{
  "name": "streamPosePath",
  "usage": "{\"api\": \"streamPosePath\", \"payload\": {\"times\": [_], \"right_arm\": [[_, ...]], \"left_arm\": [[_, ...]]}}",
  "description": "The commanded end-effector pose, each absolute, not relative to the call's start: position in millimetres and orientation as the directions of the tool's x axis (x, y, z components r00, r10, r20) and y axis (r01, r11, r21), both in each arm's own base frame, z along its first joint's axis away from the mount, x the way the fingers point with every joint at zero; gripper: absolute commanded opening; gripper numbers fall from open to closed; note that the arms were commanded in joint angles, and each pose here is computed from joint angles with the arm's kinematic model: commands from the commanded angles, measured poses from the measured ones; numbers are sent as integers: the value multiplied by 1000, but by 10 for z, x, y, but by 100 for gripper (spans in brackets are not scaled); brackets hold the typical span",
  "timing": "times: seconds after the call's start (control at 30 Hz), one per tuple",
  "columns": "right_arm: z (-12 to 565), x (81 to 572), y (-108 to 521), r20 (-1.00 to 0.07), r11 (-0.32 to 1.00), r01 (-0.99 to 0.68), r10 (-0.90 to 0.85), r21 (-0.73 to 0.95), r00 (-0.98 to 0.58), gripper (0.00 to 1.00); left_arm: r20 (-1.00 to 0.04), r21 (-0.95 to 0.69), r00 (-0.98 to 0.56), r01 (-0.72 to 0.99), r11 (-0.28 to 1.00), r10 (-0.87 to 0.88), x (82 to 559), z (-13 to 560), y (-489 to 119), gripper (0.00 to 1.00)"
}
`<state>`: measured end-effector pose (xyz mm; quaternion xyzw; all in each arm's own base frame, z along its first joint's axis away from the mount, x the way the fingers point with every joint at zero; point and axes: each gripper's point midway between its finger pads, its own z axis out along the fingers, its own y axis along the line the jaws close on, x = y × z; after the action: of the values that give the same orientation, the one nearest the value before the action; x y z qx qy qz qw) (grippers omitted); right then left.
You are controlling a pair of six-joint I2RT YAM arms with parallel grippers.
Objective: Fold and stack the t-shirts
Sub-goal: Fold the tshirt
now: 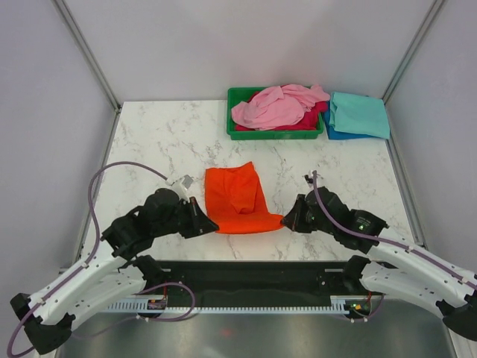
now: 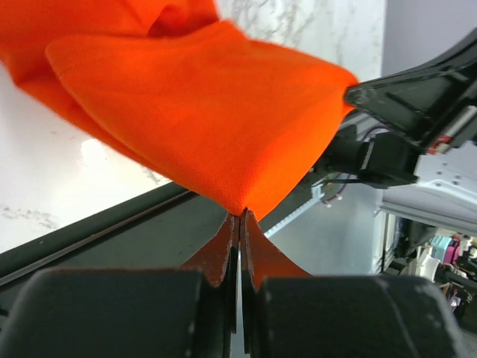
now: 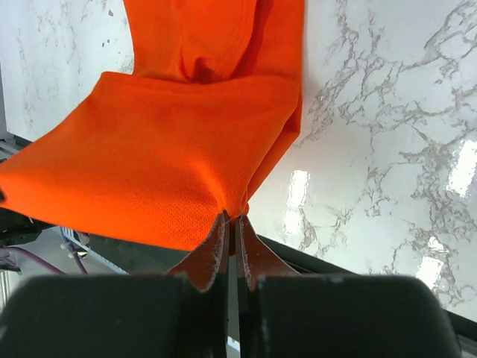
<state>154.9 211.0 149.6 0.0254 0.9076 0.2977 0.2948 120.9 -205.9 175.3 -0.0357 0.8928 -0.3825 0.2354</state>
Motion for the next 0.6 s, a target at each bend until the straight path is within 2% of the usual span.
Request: {"api": "streamPosePath", "payload": {"times": [0.0,0.33,0.57], "right_arm": [[1659,1595,2015,-537,847,-94,243,523,-808,0],[1901,2113,2221,-640,920,-135,146,369,-754,0],[1870,2442,2292,-635,934,-155,91,321,-767,0]], "left_arm": [[-408,-702,-869,104,704,-280,1266,2023,-2043,2],[-523,-608,-797,98,788,-304,1638,2264,-1962,6],[-498,-577,-812,50,815,-303,1868,2125,-1896,6]]}}
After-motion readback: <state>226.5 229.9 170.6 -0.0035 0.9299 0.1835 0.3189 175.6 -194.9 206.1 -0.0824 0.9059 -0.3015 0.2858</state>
